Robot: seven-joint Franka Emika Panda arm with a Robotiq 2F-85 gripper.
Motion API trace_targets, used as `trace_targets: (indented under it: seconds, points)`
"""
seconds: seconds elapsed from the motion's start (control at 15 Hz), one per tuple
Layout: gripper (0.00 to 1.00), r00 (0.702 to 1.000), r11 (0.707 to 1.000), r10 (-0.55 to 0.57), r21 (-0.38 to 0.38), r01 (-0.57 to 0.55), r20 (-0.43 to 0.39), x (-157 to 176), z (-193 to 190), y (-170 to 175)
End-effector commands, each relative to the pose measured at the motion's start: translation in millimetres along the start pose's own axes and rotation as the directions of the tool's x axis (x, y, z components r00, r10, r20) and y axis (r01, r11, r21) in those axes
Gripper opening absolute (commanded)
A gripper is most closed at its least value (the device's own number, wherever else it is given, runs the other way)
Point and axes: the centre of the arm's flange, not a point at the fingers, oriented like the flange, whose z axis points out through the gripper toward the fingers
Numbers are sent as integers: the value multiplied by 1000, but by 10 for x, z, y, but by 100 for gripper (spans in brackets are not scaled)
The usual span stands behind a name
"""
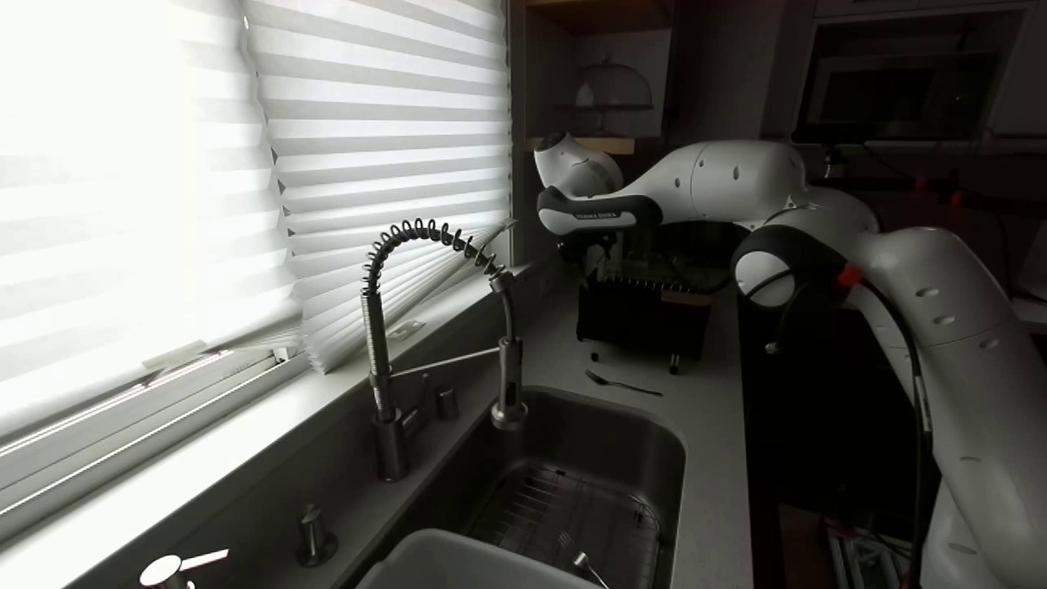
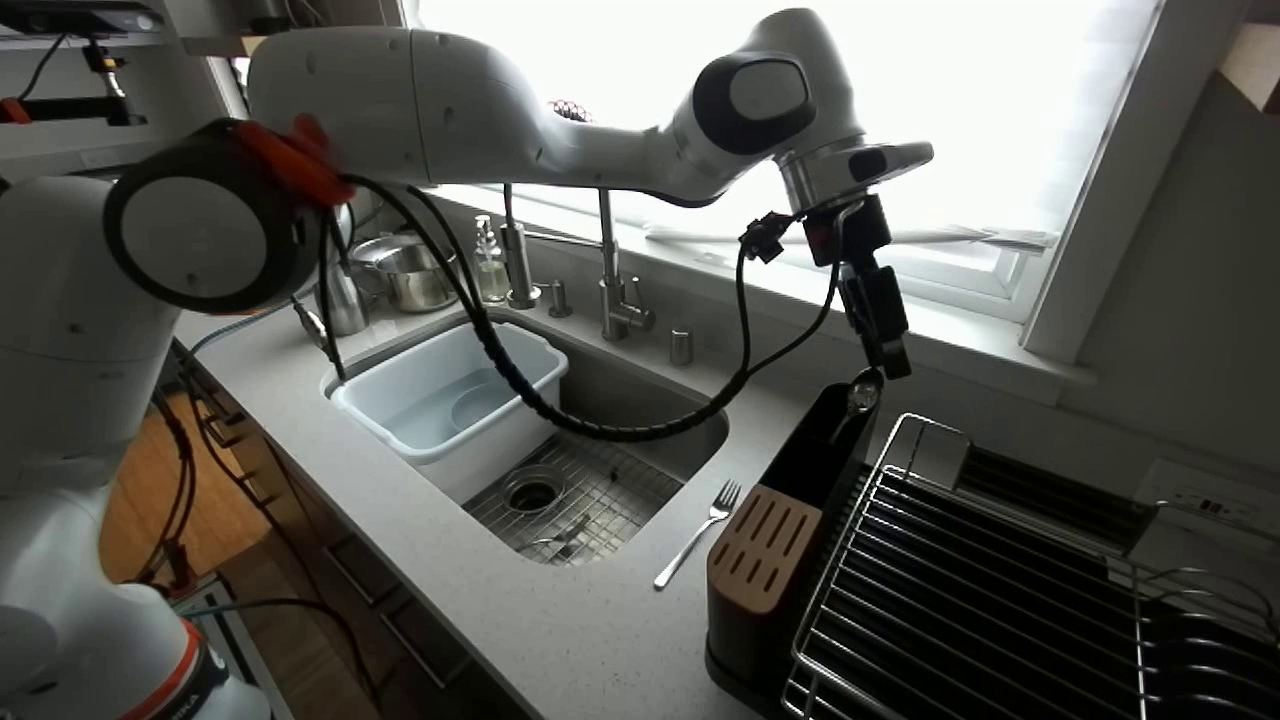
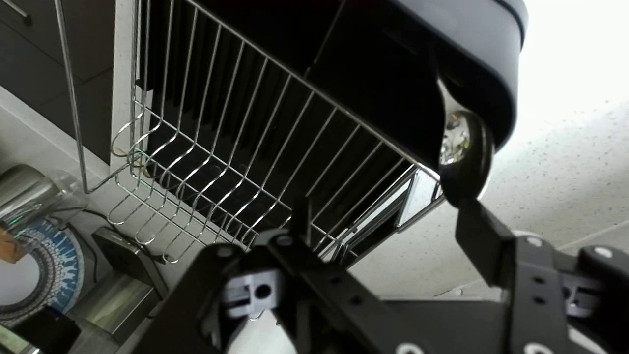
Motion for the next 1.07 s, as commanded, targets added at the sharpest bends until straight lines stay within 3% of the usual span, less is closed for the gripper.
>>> trace_targets:
  seconds: [0.0,0.33,0.47,1.0]
  points:
    - [100,999,997,42,59,-44,34,43,-4,16]
    - [100,988,989,109,89,-119,108,35,113,-102]
    - [73,984,986,118,104,-132,135,26,163,-142]
    - [11,982,976,119,163,-143,149,-12,129,-164]
